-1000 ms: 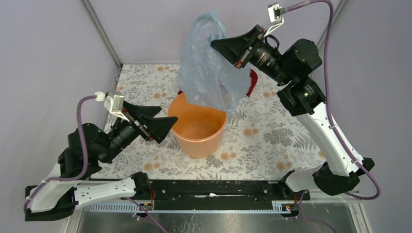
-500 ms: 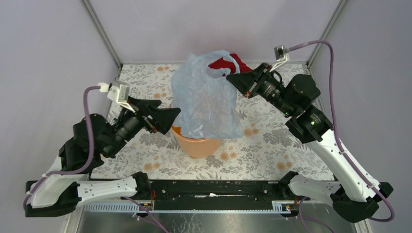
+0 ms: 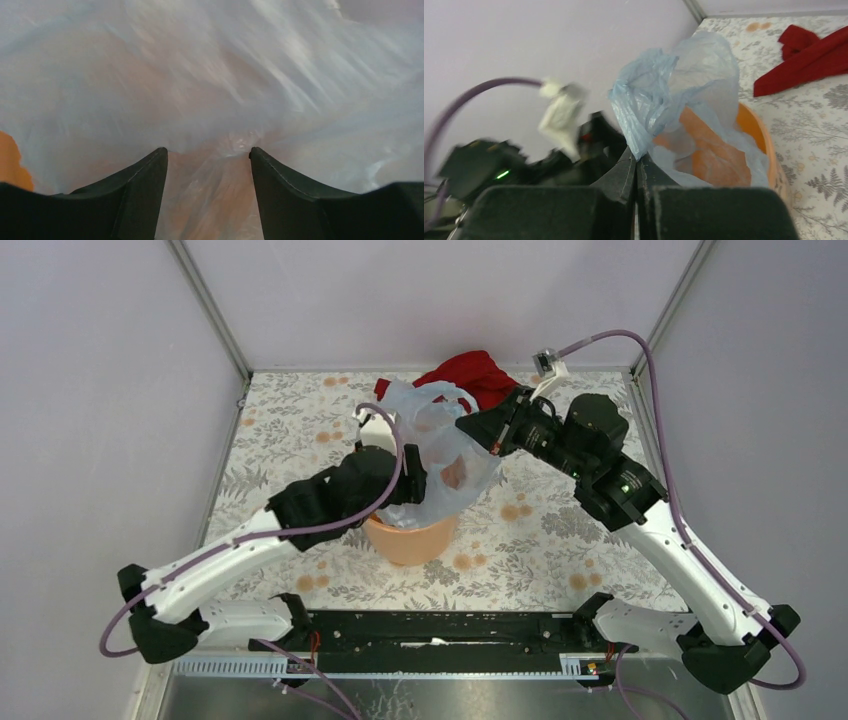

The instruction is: Put the trash bags into the trash bin

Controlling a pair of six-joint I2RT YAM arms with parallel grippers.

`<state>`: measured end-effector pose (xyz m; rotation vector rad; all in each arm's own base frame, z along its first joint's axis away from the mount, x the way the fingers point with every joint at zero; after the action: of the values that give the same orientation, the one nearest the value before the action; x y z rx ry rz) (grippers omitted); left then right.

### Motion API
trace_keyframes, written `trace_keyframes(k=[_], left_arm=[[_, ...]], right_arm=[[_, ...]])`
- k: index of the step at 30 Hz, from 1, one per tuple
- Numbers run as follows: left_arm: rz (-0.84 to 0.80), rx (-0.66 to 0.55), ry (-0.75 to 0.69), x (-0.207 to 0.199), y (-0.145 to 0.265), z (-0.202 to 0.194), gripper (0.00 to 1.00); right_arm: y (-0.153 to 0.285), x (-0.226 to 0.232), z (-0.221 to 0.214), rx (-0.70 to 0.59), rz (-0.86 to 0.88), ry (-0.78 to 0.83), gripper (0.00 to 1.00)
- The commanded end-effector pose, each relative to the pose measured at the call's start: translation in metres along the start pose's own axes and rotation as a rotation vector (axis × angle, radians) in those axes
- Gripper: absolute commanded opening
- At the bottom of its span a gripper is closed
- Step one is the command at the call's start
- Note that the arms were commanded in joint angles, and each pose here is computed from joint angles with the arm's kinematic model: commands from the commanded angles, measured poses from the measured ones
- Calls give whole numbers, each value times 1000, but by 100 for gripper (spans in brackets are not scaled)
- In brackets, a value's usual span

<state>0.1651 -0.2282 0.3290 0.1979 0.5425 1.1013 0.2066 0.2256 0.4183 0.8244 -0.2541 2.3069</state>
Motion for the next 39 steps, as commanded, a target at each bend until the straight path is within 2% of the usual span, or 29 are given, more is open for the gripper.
trace_keyframes(k=[1,4,7,9,12,15,20,23,26,28,30,34,39], left_arm=[[114,58,99,42,-33,-18,63],[48,85,126,46,-42,-22,60],[-8,39,118,45,-27,-14,62],[-47,-4,113,47,-11,-9,66],[-150,-52,85,46,19,-3,78],[-194,-62,70,48,43,2,87],[-187,-125,79,52,82,28,94],[-192,-172,123,48,87,41,98],[-89,-175,204,50,63,43,98],[-57,-147,205,46,41,39,95],[-85,-123,191,36,22,37,89],[-247,-100,169,16,6,28,86],[-164,-21,182,32,-3,1,75]], right_arm=[[0,34,22,-36,175,9,0],[-10,39,18,-8,243,-24,0],[-23,34,0,59,297,-73,0],[-31,30,-10,95,327,-101,0],[-45,26,-21,144,361,-141,0],[-55,23,-30,180,377,-180,0],[-58,9,-52,233,340,-214,0],[-56,-1,-67,271,318,-236,0],[-52,1,-70,286,332,-250,0],[-50,5,-72,300,376,-274,0],[-49,10,-73,313,420,-314,0],[-58,9,-86,338,416,-342,0],[-66,10,-98,347,416,-334,0]])
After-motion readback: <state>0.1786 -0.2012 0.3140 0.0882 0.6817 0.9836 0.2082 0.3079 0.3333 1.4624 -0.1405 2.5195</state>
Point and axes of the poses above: each gripper's point midway between its finger pads, its own y axis back along the fingers, its own x axis along the line the jaws close on, z = x × y, the point moved 6 cm from there along y, back along the fingers, and after that the axes turned 1 degree about y, right-handed, at the moved point
